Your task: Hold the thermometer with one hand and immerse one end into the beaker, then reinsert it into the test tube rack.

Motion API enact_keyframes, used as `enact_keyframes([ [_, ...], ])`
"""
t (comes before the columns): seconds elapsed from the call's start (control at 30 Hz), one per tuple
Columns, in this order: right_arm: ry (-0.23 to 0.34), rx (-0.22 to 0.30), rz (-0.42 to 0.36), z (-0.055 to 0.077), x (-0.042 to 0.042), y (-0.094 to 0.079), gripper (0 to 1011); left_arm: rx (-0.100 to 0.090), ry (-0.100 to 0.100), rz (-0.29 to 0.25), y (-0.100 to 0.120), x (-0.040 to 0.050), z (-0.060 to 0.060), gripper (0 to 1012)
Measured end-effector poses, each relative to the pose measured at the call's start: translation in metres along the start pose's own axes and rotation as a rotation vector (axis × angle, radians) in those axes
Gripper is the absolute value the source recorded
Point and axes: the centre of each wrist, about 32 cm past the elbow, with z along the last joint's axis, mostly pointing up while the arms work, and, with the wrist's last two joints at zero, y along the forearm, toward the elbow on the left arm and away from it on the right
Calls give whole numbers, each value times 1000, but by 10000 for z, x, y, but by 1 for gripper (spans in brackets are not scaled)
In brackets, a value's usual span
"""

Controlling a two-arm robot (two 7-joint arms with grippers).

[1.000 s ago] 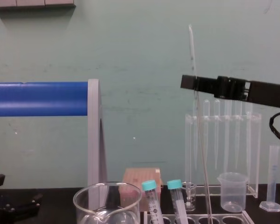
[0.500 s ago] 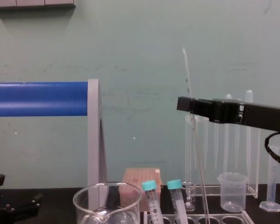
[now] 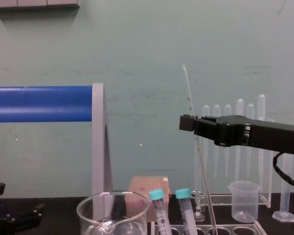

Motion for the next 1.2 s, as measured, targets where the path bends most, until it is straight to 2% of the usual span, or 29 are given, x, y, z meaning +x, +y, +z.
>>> enact_keyframes([
  [0.37,-41,-22,29,0,5,22,53,0,0,0,0,0,0,1008],
  [0.67,-45,-48,32,-5,6,34,53,0,0,0,0,0,0,1008],
  [1.1,-45,-49,31,-4,6,34,53,0,0,0,0,0,0,1008],
  [1.2,-45,-50,31,-4,6,33,135,0,0,0,0,0,0,1008],
])
